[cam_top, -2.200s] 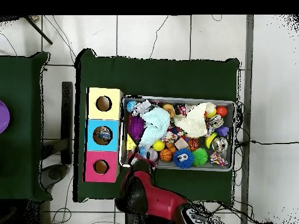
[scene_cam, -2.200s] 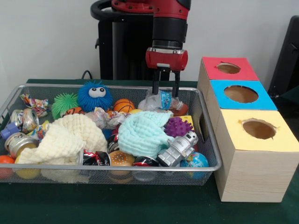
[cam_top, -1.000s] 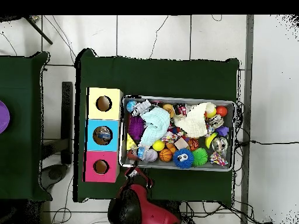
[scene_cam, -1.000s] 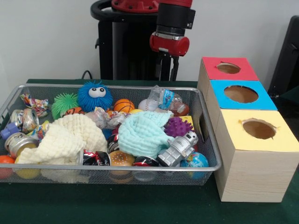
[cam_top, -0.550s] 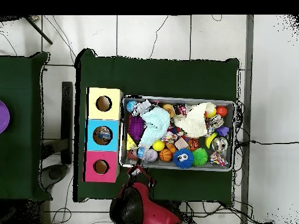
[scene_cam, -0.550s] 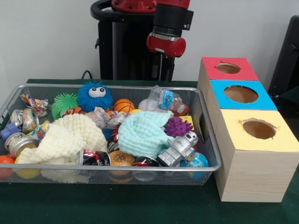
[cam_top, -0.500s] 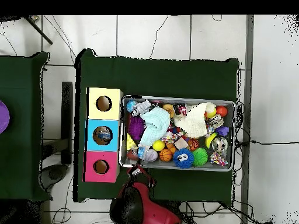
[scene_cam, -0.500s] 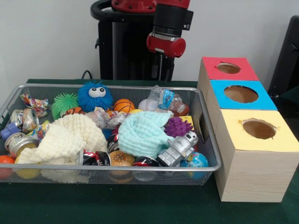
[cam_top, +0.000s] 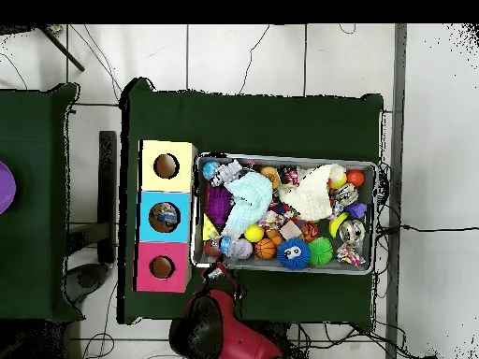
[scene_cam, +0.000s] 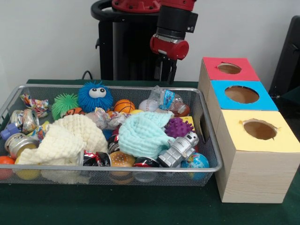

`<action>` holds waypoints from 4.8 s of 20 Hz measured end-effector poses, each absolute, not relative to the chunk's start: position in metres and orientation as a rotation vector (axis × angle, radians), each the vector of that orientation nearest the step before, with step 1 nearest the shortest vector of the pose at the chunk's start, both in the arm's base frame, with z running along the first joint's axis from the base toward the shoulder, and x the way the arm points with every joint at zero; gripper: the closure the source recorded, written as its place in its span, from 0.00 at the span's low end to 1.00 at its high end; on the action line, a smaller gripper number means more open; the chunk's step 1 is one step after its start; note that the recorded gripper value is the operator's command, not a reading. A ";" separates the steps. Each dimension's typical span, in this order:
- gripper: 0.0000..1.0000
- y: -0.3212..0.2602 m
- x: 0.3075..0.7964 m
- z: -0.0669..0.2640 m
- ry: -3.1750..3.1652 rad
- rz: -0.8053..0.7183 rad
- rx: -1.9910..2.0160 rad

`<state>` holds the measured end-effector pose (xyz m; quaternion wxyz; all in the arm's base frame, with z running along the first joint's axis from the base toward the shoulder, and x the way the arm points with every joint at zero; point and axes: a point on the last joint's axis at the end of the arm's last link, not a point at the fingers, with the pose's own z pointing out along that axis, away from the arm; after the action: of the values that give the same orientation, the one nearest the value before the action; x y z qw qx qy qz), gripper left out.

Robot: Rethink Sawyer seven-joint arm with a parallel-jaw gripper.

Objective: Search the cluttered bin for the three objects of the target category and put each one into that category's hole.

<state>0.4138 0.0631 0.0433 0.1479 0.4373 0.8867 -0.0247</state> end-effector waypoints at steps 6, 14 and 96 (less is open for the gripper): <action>0.00 0.067 0.406 0.033 2.576 -0.090 1.277; 0.00 0.068 0.393 0.017 2.606 -0.110 1.328; 0.00 0.071 0.427 -0.001 2.572 -0.130 1.688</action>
<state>0.4266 0.0708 -0.0006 0.0313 0.5480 0.8348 -0.0420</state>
